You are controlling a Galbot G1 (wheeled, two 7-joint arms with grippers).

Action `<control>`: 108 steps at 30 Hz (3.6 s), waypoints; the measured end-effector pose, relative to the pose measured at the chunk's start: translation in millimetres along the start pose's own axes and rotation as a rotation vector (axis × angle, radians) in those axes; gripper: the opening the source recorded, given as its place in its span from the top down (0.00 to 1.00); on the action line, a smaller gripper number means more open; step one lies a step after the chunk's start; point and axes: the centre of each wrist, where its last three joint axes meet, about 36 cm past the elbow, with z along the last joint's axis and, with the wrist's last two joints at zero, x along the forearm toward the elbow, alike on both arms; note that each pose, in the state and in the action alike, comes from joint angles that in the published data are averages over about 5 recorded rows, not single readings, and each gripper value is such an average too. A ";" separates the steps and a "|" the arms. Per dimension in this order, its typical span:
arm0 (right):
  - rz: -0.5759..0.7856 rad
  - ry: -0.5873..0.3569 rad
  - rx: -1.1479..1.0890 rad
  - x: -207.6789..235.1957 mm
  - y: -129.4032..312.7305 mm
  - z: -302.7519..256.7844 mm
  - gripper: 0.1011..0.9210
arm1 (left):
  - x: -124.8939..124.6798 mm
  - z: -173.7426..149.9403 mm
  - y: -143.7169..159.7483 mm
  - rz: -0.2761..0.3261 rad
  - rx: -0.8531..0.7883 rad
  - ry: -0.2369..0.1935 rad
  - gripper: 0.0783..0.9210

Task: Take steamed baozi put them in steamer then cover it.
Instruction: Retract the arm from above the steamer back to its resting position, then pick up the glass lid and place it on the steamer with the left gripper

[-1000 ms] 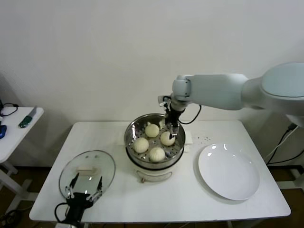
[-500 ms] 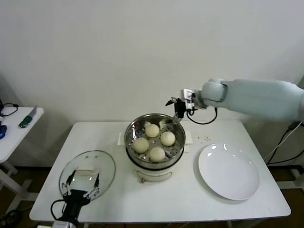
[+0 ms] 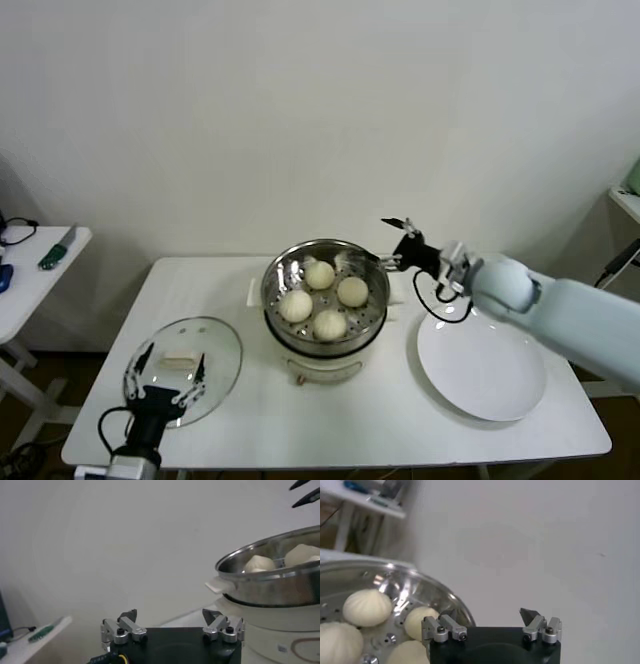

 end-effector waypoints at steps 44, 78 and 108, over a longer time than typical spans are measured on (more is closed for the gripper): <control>0.474 0.067 -0.433 169.6 170.2 136.2 0.12 | -60.2 83.6 3.7 -0.021 -1.112 0.087 0.12; 0.445 0.117 -0.421 161.7 198.0 149.7 0.12 | -135.0 138.4 9.7 -0.021 -1.192 0.078 0.12; 0.438 0.121 -0.412 152.7 206.4 153.9 0.12 | -132.9 137.5 13.9 -0.028 -1.160 0.084 0.91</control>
